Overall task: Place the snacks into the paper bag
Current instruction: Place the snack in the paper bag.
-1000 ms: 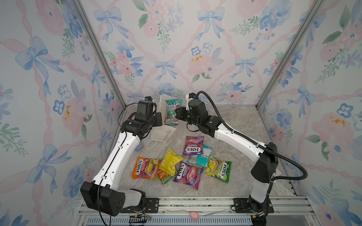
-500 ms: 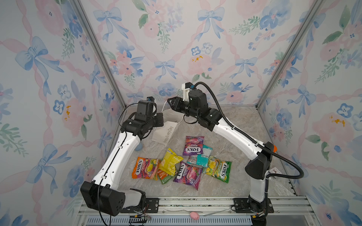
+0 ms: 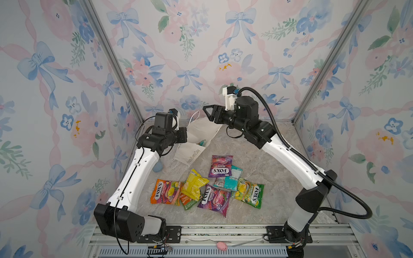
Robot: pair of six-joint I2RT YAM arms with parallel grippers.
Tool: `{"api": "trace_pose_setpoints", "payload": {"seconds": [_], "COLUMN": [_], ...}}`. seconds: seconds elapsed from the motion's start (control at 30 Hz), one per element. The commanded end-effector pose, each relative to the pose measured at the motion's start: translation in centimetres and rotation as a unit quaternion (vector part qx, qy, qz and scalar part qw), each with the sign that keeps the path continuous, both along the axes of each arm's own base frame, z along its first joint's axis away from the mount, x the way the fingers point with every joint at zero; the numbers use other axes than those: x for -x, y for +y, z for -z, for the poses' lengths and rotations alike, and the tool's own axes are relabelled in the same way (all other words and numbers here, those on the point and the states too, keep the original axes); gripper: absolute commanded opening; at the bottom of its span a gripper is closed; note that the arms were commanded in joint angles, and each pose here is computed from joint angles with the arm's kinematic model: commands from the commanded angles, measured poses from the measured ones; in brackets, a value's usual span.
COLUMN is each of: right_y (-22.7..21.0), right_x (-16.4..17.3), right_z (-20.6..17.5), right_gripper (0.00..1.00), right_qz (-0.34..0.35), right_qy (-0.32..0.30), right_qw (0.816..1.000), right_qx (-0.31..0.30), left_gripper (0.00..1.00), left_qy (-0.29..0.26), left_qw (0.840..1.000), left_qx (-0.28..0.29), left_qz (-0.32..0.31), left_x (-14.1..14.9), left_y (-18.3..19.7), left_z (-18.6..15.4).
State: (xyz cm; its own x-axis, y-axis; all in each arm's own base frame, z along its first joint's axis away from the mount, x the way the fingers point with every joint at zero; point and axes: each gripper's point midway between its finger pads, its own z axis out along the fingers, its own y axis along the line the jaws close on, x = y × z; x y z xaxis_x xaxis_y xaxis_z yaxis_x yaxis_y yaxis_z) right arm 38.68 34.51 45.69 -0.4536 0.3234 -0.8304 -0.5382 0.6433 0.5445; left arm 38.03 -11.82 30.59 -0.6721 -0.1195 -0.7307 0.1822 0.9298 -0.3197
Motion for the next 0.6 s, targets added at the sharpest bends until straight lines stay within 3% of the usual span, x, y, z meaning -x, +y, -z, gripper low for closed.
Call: {"api": "trace_pose_setpoints", "payload": {"seconds": [0.0,0.27,0.43,0.57], "right_y": [-4.6,-11.2,-11.2,-9.6], "right_x": [0.1,-1.6,-2.5,-3.2], "right_z": [-0.2,9.3,14.5,16.5], "right_gripper": [0.67,0.67,0.66,0.65], "right_qz": [0.041,0.11,0.107,0.086], "right_qy": [-0.013,0.107,0.181,0.212], "right_qw": [0.999,0.987,0.976,0.973], "right_qx": [0.006,0.048,0.054,0.028], "left_gripper": [0.0,0.0,0.0,0.0], "left_qy": [-0.026,-0.017,-0.014,-0.013], "left_qw": [0.999,0.998,0.999,0.999], "left_qx": [0.023,0.036,0.03,0.026], "left_qz": [0.035,0.044,0.04,0.038], "left_x": [-0.5,-0.8,-0.5,-0.5], "left_y": [-1.3,-1.6,-1.4,-1.2], "left_z": [-2.2,-1.6,-1.1,-0.9]}}
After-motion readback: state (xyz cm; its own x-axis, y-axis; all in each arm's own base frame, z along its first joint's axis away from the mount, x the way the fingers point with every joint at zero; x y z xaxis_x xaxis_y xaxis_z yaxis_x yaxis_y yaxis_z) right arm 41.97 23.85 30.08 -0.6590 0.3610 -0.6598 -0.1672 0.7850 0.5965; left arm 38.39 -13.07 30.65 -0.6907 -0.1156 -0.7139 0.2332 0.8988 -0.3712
